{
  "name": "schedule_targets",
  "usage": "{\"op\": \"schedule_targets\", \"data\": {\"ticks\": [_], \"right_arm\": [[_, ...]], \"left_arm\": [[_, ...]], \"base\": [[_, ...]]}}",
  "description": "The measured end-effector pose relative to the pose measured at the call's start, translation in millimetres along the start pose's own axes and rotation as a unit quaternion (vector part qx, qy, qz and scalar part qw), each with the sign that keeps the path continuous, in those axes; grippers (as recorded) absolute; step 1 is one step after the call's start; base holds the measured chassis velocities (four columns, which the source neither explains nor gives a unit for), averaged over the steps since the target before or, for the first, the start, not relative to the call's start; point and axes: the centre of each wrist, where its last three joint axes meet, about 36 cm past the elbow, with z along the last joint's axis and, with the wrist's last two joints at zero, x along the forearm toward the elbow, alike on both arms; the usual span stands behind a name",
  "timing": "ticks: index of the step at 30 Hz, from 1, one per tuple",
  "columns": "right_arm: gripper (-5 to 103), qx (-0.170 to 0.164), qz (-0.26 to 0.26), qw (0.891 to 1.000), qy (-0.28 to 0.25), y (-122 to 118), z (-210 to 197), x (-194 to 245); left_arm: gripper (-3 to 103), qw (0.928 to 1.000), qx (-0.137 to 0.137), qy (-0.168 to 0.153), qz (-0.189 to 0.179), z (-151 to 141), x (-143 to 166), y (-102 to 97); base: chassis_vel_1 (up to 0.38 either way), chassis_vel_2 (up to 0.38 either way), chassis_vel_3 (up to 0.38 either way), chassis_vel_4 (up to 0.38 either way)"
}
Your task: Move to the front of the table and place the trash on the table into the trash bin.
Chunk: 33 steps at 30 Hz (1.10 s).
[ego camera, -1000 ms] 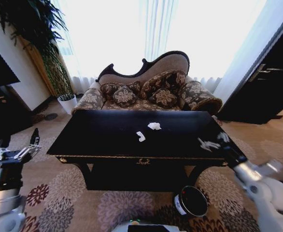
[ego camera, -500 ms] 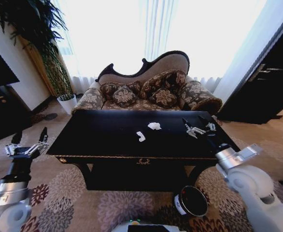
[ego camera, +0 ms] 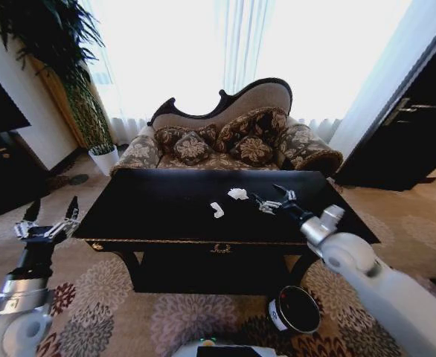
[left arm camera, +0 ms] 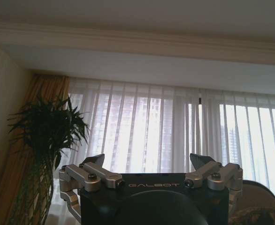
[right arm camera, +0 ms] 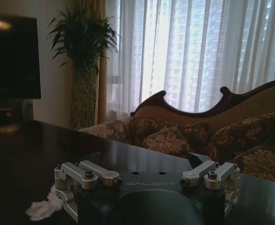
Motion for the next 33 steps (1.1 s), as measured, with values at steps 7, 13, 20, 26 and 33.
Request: {"op": "schedule_targets", "data": {"ticks": [7, 13, 20, 26, 33], "right_arm": [[100, 0.05, -0.02, 0.998, 0.019, -22.5, -7.2, -46.9], [100, 0.075, -0.056, 0.995, 0.045, -19.9, -0.3, -74.1], [100, 0.097, -0.076, 0.99, 0.075, -20.1, 14.4, -98.6], [100, 0.106, -0.067, 0.988, 0.086, -27.5, 21.9, -114.6], [100, 0.111, -0.069, 0.987, 0.092, -35.6, 26.3, -120.4]], "left_arm": [[100, 0.9999, -0.005, 0.006, -0.009, 5.1, 1.1, 10.2], [100, 0.9998, -0.005, 0.012, -0.015, 9.8, 2.1, 14.6], [100, 0.9998, -0.007, 0.012, -0.018, 9.8, 2.9, 16.3], [100, 0.9997, -0.009, 0.012, -0.019, 9.8, 3.8, 17.4], [100, 0.9997, -0.009, 0.014, -0.02, 12.2, 3.8, 17.2]], "base": [[0.0, 0.0, 0.0, 0.0], [0.0, 0.0, 0.0, 0.0], [0.0, 0.0, 0.0, 0.0], [0.0, 0.0, 0.0, 0.0], [0.0, 0.0, 0.0, 0.0]]}}
